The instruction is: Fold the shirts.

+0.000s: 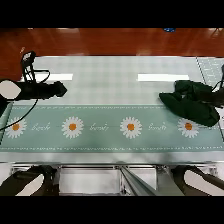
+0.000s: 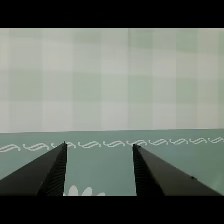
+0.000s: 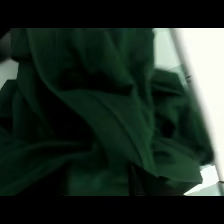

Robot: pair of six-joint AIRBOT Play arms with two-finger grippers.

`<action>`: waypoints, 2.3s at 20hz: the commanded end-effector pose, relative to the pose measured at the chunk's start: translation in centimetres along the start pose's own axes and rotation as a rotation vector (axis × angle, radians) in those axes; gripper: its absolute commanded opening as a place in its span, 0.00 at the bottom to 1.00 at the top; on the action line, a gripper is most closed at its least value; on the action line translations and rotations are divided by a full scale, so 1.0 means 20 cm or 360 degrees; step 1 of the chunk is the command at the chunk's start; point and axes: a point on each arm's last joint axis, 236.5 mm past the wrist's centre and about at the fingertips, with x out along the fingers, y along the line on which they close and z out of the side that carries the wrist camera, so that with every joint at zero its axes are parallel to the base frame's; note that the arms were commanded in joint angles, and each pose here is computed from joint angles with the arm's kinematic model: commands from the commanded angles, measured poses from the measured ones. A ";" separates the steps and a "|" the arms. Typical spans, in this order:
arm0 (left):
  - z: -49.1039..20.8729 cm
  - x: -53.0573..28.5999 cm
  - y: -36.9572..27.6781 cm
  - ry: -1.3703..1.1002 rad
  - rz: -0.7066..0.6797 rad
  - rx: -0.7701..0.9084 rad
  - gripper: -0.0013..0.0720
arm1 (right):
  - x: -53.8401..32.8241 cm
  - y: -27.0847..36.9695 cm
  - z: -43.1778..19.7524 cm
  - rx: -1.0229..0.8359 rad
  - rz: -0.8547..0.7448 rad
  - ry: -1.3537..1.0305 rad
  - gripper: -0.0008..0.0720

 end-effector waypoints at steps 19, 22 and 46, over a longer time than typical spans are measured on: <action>0.22 -0.42 -0.05 -0.0176 -0.0015 0.0146 0.71 | -1.59 0.31 0.81 -0.0135 0.0528 -0.1351 0.04; 0.19 -0.40 -0.15 -0.0153 -0.0072 0.0214 0.71 | -2.12 0.39 0.79 -0.0205 0.0673 -0.1685 0.04; 0.22 -0.48 0.11 -0.0184 0.0127 0.0067 0.71 | -1.24 2.62 -0.67 -0.1322 0.1583 -0.0203 0.04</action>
